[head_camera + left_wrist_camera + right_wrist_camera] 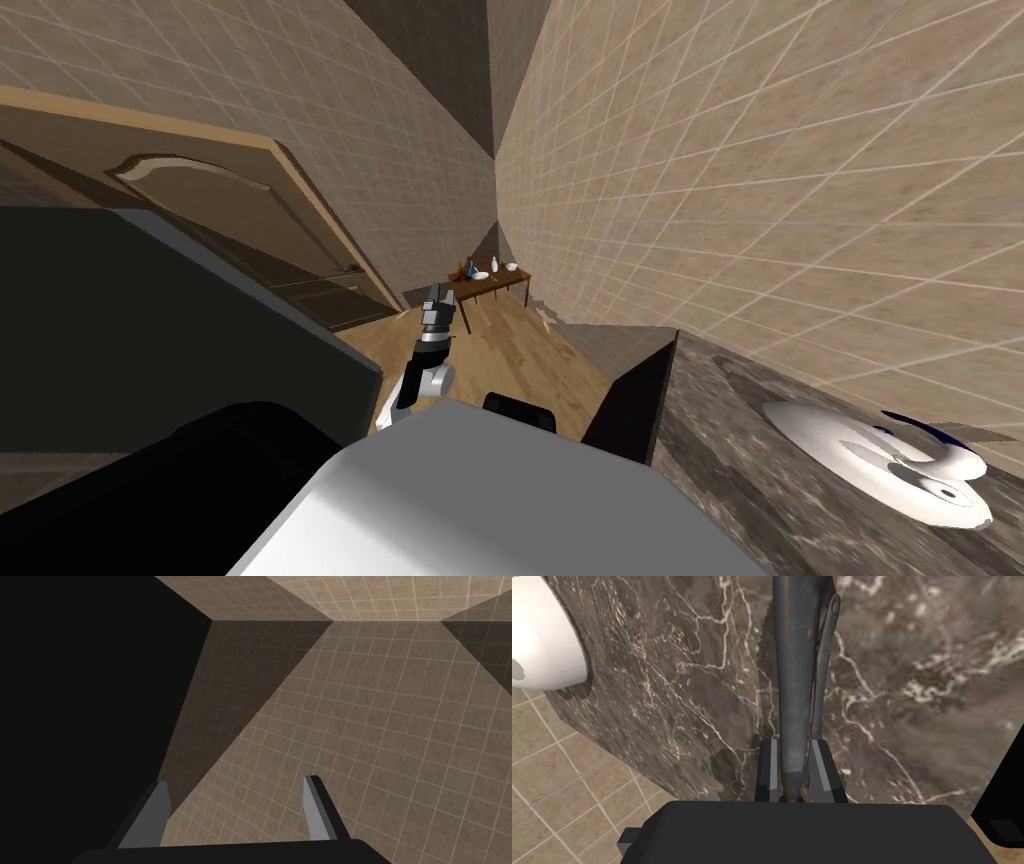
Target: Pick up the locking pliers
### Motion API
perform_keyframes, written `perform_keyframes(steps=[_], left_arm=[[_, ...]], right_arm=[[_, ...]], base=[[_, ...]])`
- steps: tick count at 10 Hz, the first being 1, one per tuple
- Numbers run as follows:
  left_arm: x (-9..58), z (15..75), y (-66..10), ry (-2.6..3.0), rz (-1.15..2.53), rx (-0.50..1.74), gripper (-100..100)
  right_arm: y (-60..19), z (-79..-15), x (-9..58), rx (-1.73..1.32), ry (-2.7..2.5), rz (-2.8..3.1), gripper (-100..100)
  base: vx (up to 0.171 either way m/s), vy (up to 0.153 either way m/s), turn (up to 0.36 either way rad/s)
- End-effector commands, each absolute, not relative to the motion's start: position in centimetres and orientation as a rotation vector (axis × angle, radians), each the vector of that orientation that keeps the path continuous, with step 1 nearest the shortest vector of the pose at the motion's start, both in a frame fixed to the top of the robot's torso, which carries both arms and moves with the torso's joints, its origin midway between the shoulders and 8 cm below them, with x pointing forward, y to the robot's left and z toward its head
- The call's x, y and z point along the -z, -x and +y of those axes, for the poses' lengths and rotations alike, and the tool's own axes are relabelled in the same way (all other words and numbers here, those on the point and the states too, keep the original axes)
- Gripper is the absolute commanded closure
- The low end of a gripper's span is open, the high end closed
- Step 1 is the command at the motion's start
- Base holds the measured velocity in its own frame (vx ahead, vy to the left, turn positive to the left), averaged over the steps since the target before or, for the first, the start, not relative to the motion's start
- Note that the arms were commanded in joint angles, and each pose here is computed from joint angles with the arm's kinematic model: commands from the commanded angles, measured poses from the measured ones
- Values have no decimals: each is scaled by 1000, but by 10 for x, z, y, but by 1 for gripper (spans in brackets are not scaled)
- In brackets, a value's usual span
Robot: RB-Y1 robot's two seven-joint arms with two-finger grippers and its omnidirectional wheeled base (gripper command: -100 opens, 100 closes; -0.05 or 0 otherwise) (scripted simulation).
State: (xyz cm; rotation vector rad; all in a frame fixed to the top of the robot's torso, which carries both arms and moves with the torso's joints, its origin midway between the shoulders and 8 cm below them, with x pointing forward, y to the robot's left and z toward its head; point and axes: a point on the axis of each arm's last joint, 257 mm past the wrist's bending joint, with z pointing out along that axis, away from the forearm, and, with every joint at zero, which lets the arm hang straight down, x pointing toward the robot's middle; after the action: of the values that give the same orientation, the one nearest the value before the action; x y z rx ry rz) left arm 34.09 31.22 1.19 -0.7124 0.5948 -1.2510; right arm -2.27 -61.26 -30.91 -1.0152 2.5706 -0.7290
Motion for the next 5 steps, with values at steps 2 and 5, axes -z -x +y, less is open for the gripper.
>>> perform_keyframes(steps=[2,5], left_arm=[[-12,312,-341,712,595,1251,0],[-12,312,-341,712,594,1251,0]], right_arm=[[12,-599,302,714,1127,2508,100],[8,-596,301,711,1145,2498,0]], base=[[149,-30,-323],[67,0,-125]])
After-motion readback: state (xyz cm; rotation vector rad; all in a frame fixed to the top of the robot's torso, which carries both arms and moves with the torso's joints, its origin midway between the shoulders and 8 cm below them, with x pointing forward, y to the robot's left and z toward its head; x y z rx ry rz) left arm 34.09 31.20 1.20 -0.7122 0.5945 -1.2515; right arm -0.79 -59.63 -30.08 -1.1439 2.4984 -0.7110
